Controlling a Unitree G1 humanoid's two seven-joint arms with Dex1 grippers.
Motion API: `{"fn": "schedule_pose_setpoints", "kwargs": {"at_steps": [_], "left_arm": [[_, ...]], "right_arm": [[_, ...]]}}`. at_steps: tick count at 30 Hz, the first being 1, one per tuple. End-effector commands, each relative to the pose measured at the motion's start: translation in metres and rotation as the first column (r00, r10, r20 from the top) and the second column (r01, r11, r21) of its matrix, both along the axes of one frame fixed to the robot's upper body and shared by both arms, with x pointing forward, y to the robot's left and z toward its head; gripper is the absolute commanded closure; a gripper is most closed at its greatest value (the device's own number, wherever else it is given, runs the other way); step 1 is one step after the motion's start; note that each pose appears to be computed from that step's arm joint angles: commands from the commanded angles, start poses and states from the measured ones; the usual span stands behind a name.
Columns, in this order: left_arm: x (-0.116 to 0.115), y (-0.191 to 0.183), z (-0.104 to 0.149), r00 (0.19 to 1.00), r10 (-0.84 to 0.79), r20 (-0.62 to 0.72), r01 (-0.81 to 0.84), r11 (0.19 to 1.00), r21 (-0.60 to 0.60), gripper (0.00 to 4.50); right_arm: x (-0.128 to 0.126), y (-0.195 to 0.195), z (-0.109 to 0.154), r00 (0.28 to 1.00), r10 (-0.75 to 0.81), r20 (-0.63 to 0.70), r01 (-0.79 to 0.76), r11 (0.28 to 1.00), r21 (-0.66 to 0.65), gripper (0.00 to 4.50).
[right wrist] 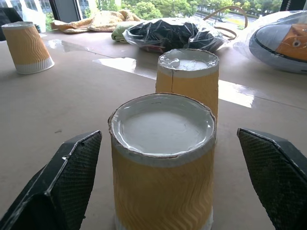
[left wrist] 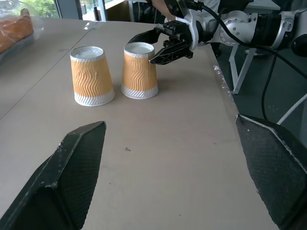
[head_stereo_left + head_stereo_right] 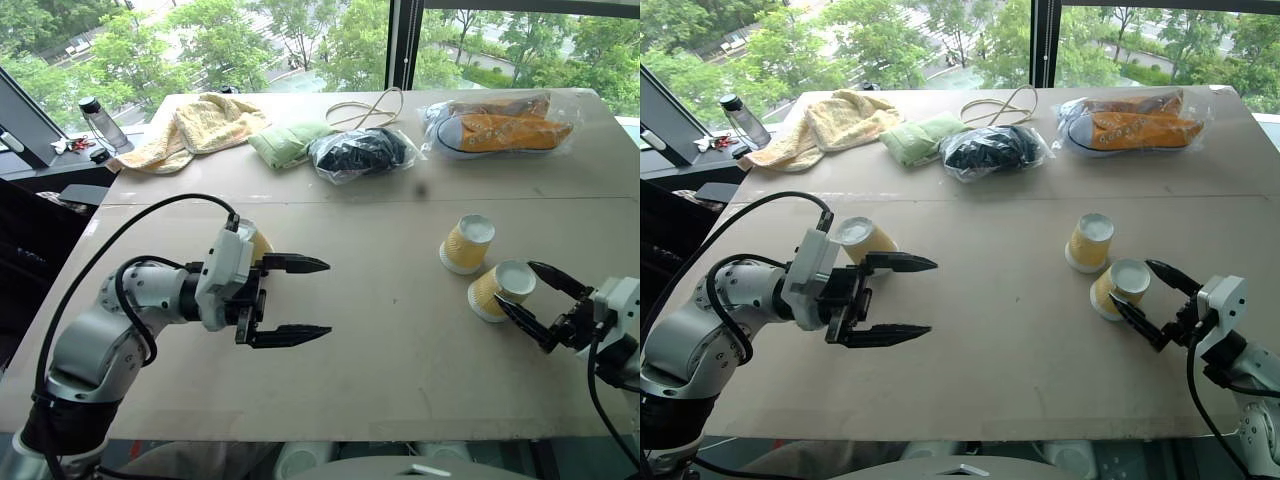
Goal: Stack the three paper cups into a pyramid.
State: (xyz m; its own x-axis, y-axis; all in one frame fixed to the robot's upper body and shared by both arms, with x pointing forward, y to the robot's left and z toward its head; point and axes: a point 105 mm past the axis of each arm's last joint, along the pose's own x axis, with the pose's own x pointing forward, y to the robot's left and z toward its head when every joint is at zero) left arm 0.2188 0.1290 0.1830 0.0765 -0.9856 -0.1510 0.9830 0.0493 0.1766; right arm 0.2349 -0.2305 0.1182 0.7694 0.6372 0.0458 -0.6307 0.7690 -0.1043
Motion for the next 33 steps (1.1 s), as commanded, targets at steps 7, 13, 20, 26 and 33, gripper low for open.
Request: {"fn": "schedule_pose_setpoints", "kwargs": {"at_steps": [7, 13, 20, 26, 33], "left_arm": [[-0.004, -0.001, 0.012, 0.998, -0.026, 0.052, 0.027, 1.000, -0.013, 0.00], [-0.003, 0.001, 0.011, 0.999, -0.013, 0.052, 0.014, 1.000, -0.008, 0.00], [0.004, 0.012, 0.015, 0.996, 0.056, 0.064, -0.055, 0.998, -0.010, 0.00], [0.011, 0.026, 0.019, 0.985, 0.170, 0.039, -0.169, 0.985, -0.037, 0.00], [0.019, 0.036, 0.019, 0.955, 0.294, 0.033, -0.292, 0.956, -0.037, 0.00]], "right_arm": [[-0.001, 0.006, 0.008, 0.999, 0.034, 0.025, -0.034, 0.999, 0.007, 1.57], [0.001, 0.009, 0.010, 0.998, 0.045, 0.032, -0.045, 0.999, 0.001, 2.37], [0.004, 0.047, 0.026, 0.985, 0.168, 0.039, -0.170, 0.985, 0.034, 2.37], [0.026, 0.112, 0.026, 0.970, 0.243, 0.017, -0.242, 0.970, -0.020, 2.37], [0.067, 0.166, 0.026, 0.972, 0.236, -0.009, -0.236, 0.968, -0.088, 2.37]]}}
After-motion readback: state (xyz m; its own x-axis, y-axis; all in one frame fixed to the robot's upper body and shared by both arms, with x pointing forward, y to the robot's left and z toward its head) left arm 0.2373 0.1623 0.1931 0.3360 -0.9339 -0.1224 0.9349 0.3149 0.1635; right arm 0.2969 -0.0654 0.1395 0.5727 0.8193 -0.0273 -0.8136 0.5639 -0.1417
